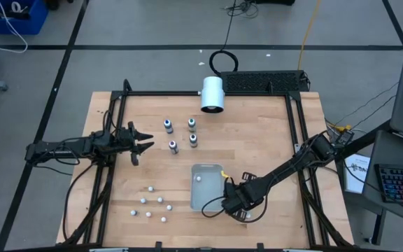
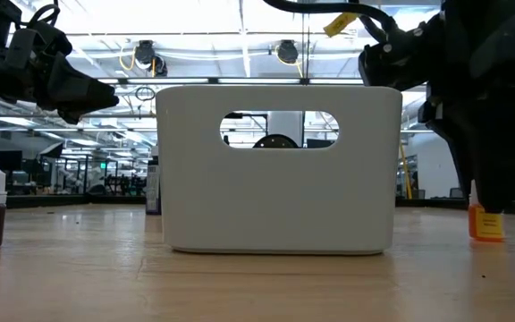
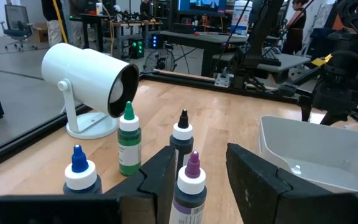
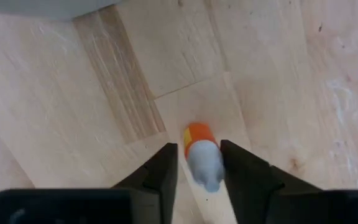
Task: Pick & Place food coloring
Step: Put the small orange food coloring bottle into the gray bin
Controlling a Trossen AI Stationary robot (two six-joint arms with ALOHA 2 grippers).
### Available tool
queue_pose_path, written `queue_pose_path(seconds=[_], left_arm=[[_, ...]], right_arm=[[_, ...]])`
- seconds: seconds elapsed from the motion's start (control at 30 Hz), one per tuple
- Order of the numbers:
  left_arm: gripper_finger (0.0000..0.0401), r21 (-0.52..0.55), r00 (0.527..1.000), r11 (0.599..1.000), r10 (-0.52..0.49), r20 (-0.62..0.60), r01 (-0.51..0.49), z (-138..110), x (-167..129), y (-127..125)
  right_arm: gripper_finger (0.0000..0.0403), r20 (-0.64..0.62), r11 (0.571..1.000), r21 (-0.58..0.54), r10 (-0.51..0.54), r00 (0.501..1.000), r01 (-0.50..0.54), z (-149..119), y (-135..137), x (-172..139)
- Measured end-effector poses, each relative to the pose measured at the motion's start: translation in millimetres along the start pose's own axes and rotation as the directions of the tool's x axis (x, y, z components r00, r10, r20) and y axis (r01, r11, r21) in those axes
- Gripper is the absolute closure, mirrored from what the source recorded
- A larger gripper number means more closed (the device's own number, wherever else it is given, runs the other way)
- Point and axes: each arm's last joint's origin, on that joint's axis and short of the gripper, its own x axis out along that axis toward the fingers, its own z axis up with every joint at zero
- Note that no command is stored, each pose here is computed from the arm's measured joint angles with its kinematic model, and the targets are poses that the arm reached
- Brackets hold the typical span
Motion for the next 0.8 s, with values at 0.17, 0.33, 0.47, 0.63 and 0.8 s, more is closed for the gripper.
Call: queue_pose_path(seconds=[0.17, 0.33, 0.47, 0.63, 0.8], left_arm=[[0.0254, 0.000, 1.000, 1.000, 0.000, 0.000, 0.000, 0, 0, 0], [0.0253, 0.000, 1.000, 1.000, 0.000, 0.000, 0.000, 0, 0, 0], [0.0253, 0.000, 1.000, 1.000, 0.000, 0.000, 0.000, 0, 0, 0], [0.0254, 0.000, 1.000, 1.000, 0.000, 0.000, 0.000, 0, 0, 0], [0.0254, 0.000, 1.000, 1.000, 0.000, 0.000, 0.000, 0, 0, 0]], right_arm=[[0.0356, 0.009, 1.000, -0.017, 0.010, 1.000, -0.010, 0, -1, -4], [0.0356, 0.065, 0.998, -0.015, 0.064, 0.996, -0.064, -1, -7, -28], [0.0356, 0.161, 0.992, 0.001, 0.122, 0.979, -0.123, 0, -24, -63], [0.0356, 0.364, 0.980, -0.008, 0.186, 0.913, -0.197, 14, -47, -120], [0.0356, 0.506, 0.964, -0.136, 0.267, 0.821, -0.229, 43, -55, -168]])
